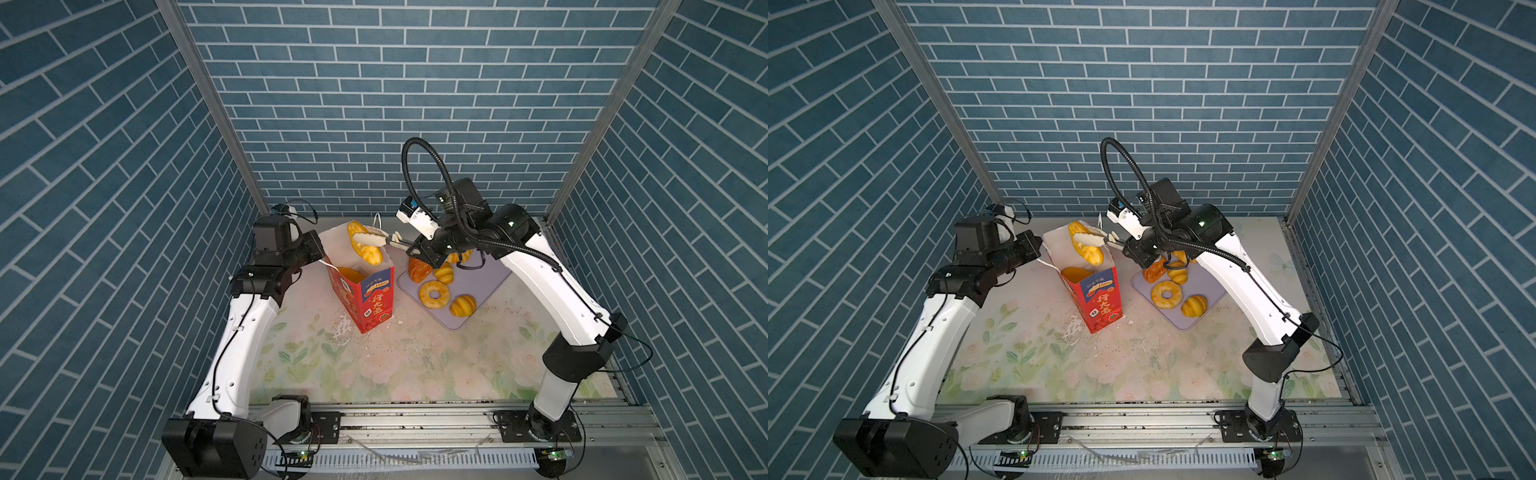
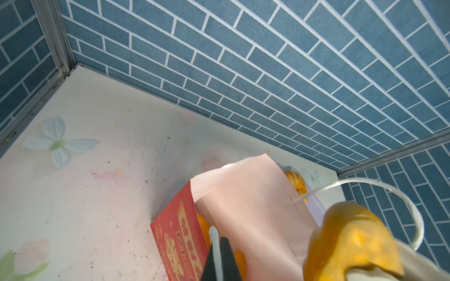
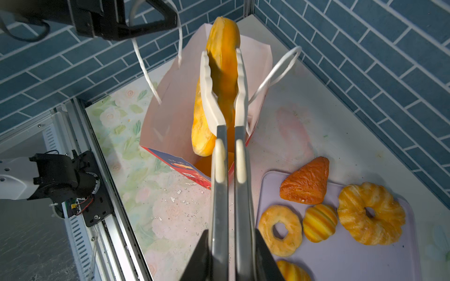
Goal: Place the fake bread into the paper bag
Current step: 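Lift the yellow bun with the tongs and carry it over the bag, then open the tongs to drop the yellow bun into the bag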
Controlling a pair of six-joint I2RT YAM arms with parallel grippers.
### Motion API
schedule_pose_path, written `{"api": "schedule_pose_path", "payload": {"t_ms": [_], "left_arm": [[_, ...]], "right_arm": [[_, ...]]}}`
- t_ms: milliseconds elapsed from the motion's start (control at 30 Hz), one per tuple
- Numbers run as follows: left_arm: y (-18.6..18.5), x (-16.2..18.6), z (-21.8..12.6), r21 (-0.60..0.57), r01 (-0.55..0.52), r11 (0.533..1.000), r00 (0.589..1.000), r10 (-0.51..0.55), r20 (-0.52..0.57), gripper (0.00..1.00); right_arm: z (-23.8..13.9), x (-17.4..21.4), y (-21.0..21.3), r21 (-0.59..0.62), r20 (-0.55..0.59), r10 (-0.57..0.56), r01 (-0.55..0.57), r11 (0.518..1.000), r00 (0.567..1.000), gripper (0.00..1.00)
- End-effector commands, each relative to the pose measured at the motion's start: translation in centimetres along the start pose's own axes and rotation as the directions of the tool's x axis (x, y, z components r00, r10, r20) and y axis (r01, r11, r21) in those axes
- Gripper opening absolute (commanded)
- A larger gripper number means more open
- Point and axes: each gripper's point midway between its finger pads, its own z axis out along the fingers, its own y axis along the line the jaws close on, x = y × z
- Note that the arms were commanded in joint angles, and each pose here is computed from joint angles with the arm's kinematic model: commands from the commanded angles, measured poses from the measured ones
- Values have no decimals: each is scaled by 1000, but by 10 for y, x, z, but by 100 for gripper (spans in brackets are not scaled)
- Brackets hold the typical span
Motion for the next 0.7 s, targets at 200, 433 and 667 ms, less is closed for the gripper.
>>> {"api": "schedule_pose_path", "payload": {"t_ms": [200,433,667], "left_arm": [[-1,0,-3,2,-15,1000,1000,15,11,0],[0,2,-1,5,-10,1000,1000,10,7,0],[-2,2,-4,13,-13,1000,1000,13,12,0]], "right_arm": [[-4,-9,2,32,8,-84,84,996,996,45],[-25,-25,-3,86,85,-94,87,992,992,47],[-74,-40,-30,242,208,-60,8,970,976,47]]}}
